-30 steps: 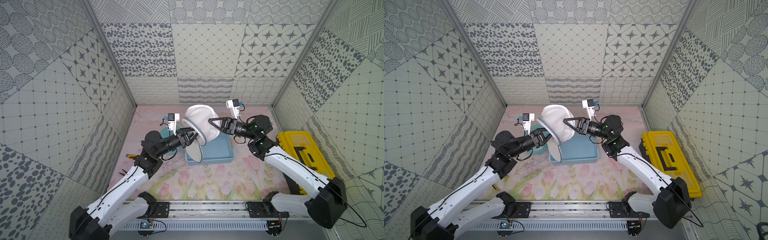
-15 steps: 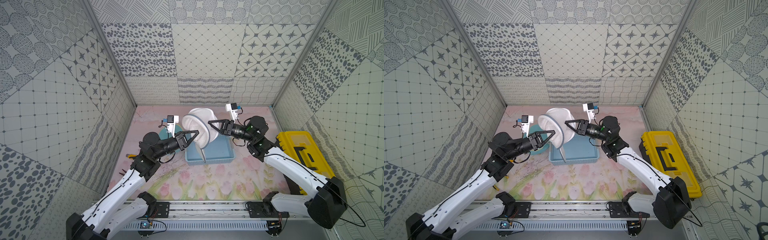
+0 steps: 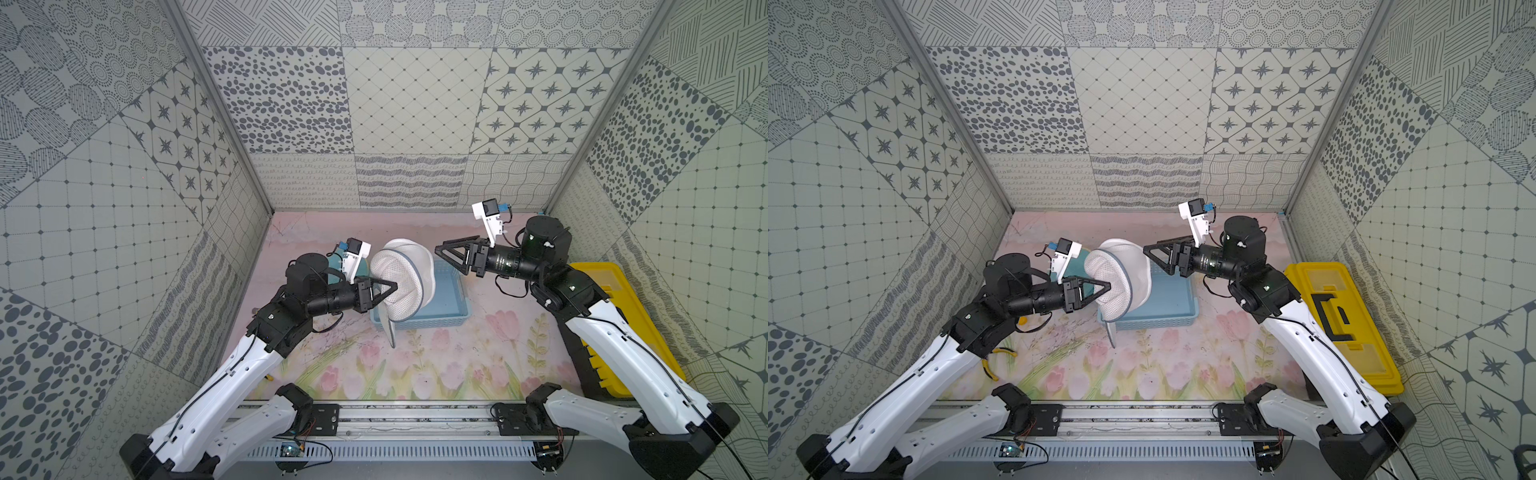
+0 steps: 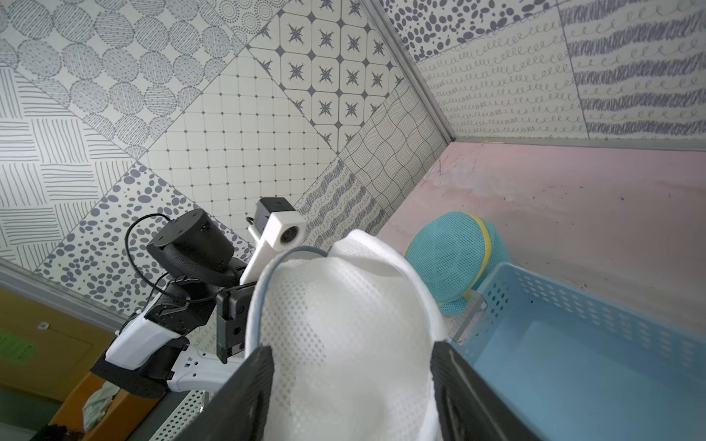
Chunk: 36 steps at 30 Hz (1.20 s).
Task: Turn the laundry bag inside out
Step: Turn over the laundry bag.
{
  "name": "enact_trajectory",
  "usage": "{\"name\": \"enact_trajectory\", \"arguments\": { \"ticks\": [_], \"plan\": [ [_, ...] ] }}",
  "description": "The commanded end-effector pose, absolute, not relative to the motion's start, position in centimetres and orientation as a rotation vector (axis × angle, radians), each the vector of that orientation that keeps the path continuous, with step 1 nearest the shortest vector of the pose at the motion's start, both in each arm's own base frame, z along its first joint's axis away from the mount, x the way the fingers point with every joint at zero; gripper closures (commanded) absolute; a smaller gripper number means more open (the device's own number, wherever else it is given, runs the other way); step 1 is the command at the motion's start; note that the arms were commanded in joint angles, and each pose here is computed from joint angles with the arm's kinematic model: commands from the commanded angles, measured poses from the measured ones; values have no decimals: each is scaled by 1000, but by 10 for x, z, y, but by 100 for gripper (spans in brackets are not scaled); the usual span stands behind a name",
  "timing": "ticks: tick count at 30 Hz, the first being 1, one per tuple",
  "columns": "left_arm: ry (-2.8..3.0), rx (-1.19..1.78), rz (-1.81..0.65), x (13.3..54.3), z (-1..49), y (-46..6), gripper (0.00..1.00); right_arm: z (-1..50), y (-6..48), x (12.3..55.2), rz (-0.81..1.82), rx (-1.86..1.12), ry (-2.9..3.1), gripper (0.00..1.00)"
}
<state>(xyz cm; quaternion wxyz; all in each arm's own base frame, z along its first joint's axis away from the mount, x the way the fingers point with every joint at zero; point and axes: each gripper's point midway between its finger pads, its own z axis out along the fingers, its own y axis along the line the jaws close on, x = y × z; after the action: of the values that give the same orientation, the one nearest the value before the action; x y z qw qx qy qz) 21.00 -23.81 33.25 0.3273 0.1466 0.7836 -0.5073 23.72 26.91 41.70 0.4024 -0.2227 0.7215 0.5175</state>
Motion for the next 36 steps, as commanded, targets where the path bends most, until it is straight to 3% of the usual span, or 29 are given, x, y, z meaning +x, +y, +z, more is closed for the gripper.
{"name": "enact_trajectory", "arguments": {
  "ticks": [1, 9, 12, 14, 19, 21, 28, 36],
  "plan": [
    [2242, 617, -1229, 175, 298, -240, 100, 398, 290, 221, 1245, -756, 1886, 30],
    [2262, 659, -1173, 177, 298, -249, 100, 390, 316, 212, 1032, -907, 1935, 27],
    [2250, 655, -1175, 178, 301, -249, 100, 376, 321, 214, 873, -952, 1983, 32],
    [2250, 657, -1180, 178, 302, -250, 100, 368, 324, 218, 791, -963, 2010, 45],
    [2251, 661, -1191, 176, 303, -251, 100, 360, 328, 237, 657, -934, 2042, 90],
    [2255, 662, -1196, 175, 303, -251, 100, 358, 329, 247, 616, -897, 2054, 100],
    [2231, 627, -1226, 168, 306, -248, 100, 335, 322, 305, 383, -671, 2107, 100],
    [2071, 367, -1010, 192, 326, -208, 100, 294, 283, 314, 417, -476, 2206, 100]
  ]
}}
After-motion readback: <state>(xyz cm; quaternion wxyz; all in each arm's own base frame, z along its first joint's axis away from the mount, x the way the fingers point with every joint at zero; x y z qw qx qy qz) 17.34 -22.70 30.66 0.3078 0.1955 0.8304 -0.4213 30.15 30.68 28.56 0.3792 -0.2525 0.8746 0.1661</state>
